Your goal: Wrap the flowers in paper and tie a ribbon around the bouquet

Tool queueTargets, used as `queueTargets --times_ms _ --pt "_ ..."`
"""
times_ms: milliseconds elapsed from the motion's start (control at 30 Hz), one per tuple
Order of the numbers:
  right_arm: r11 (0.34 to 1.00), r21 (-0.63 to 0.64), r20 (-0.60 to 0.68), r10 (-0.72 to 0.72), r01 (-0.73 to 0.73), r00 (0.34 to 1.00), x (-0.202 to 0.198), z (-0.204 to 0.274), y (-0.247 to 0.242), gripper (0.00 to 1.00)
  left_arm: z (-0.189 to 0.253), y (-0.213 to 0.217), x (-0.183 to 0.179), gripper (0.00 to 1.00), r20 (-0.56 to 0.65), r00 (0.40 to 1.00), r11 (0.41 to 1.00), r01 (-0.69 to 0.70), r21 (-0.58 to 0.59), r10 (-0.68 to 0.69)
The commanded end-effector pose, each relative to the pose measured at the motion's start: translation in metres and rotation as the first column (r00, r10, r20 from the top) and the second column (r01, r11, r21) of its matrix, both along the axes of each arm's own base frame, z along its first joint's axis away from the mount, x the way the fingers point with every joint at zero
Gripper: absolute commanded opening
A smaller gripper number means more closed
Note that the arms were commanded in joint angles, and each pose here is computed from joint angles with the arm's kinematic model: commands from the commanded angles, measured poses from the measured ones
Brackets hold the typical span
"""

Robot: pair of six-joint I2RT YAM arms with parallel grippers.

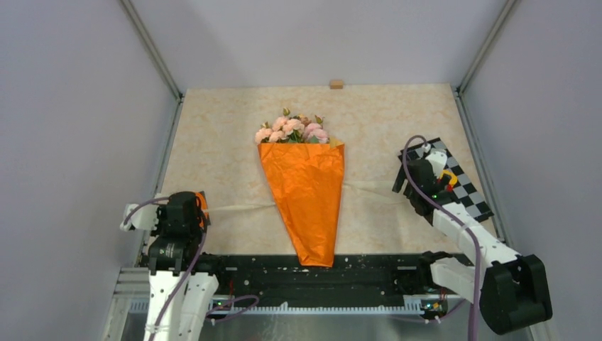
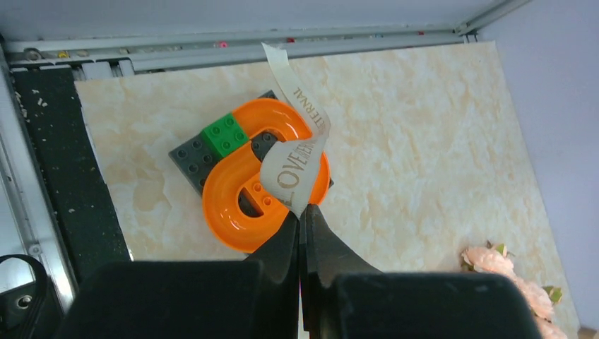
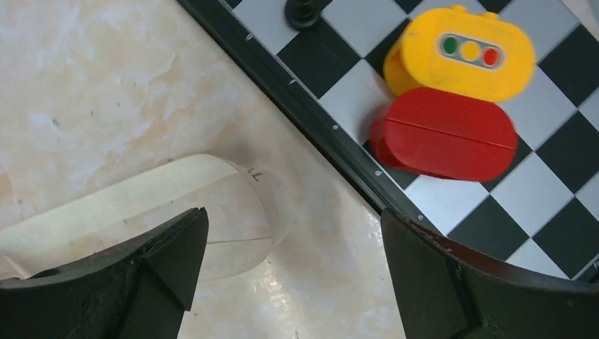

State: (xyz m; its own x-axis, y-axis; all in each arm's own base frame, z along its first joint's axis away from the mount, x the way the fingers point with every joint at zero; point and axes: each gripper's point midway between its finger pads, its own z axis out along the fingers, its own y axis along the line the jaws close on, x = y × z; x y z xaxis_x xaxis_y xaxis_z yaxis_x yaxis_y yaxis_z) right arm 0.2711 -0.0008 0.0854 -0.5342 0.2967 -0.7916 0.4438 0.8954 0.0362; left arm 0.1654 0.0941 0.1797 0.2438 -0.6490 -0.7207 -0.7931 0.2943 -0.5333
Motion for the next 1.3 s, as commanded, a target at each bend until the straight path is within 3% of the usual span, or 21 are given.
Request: queueTargets --times_ms 0,100,167,333,567,667,833,967,1067,1133,1267 --pt "0.930 -0.074 -0.048 0.358 -0.361 0.933 0.030 0.009 0.033 0.95 0.024 0.009 0.007 0.00 0.073 0.997 0.998 -0.035 0.054 0.031" --pt "0.859 -0.121 -0.094 0.489 -0.497 0.867 0.047 0.009 0.045 0.97 0.031 -0.022 0.048 0.00 0.133 0.966 0.974 0.214 0.078 -0.223" --pt "0.840 -0.167 -0.124 0.502 -0.517 0.856 0.058 0.008 0.043 0.98 0.037 -0.040 0.064 0.00 0.184 0.924 0.942 0.323 0.093 -0.335" --pt "0.803 -0.151 -0.252 0.532 -0.576 0.808 0.066 -0.012 0.040 0.95 0.049 -0.053 0.074 0.00 0.245 0.862 0.895 0.409 0.180 -0.443" --pt "0.723 -0.060 -0.339 0.634 -0.688 0.695 0.056 -0.040 0.052 0.88 0.075 -0.103 0.086 0.00 0.328 0.632 0.712 0.615 0.339 -0.702" --pt "0.735 -0.058 -0.358 0.616 -0.675 0.702 0.057 -0.045 0.048 0.83 0.085 -0.121 0.088 0.00 0.322 0.541 0.630 0.671 0.392 -0.777" --pt "0.791 -0.022 -0.378 0.560 -0.612 0.737 0.059 -0.057 0.030 0.73 0.101 -0.139 0.096 0.00 0.318 0.441 0.543 0.714 0.442 -0.839" --pt "0.801 0.006 -0.383 0.554 -0.598 0.739 0.060 -0.062 0.029 0.53 0.109 -0.158 0.104 0.00 0.294 0.342 0.447 0.760 0.471 -0.892" --pt "0.795 0.022 -0.355 0.573 -0.606 0.739 0.060 -0.057 0.034 0.18 0.115 -0.173 0.108 0.00 0.262 0.256 0.357 0.795 0.491 -0.931" --pt "0.771 0.063 -0.284 0.622 -0.633 0.729 0.063 -0.047 0.048 0.00 0.115 -0.186 0.111 0.00 0.229 0.181 0.275 0.824 0.495 -0.956" --pt "0.719 0.133 -0.026 0.691 -0.683 0.723 0.069 0.001 0.086 0.00 0.118 -0.213 0.118 0.00 0.218 0.018 0.126 0.862 0.492 -0.976"
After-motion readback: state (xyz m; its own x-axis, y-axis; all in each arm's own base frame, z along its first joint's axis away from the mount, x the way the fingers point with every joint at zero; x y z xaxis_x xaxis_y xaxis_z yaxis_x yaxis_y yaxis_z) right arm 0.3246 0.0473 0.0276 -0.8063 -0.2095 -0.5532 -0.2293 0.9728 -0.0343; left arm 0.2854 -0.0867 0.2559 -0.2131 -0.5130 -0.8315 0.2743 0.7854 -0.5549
